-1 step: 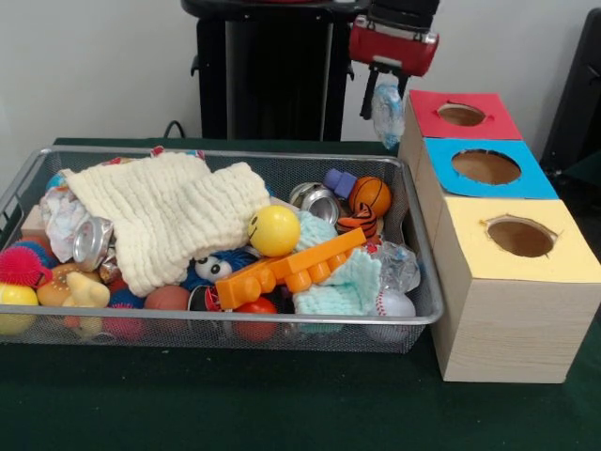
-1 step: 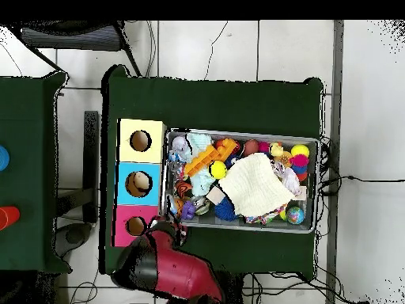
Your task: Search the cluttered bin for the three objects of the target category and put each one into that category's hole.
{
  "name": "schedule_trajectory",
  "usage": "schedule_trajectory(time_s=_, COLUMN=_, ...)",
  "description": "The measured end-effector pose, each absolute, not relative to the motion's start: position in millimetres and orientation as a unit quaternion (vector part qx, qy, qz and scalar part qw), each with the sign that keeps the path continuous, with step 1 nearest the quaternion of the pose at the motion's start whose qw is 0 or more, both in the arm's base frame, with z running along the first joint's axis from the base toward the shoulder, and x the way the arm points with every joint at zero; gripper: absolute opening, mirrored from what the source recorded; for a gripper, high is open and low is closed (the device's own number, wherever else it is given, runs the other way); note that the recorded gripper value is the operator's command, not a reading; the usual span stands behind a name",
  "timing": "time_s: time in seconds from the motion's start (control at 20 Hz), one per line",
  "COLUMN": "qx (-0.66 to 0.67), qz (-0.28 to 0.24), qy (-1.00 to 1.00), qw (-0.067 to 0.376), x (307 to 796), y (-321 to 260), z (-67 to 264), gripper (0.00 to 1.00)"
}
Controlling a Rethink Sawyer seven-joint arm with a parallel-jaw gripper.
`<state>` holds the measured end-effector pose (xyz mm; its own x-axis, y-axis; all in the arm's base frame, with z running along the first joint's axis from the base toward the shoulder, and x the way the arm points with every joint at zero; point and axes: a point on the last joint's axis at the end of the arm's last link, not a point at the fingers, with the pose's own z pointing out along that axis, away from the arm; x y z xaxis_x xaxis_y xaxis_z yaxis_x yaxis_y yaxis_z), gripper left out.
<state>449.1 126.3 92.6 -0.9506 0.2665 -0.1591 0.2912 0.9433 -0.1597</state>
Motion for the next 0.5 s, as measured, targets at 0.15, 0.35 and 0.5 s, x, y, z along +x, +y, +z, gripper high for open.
schedule_trajectory(time_s=0.15, qx=0.122, qz=-0.122, qy=0.984, qw=0.040, x=431.3, y=135.8, z=91.8, gripper=0.00)
schedule_trajectory(time_s=0.35, qx=0.089, qz=-0.182, qy=0.979, qw=0.013, x=413.8, y=140.9, z=96.9, gripper=0.00)
schedule_trajectory(time_s=0.5, qx=0.070, qz=-0.226, qy=0.972, qw=-0.001, x=408.3, y=141.7, z=105.2, gripper=0.00)
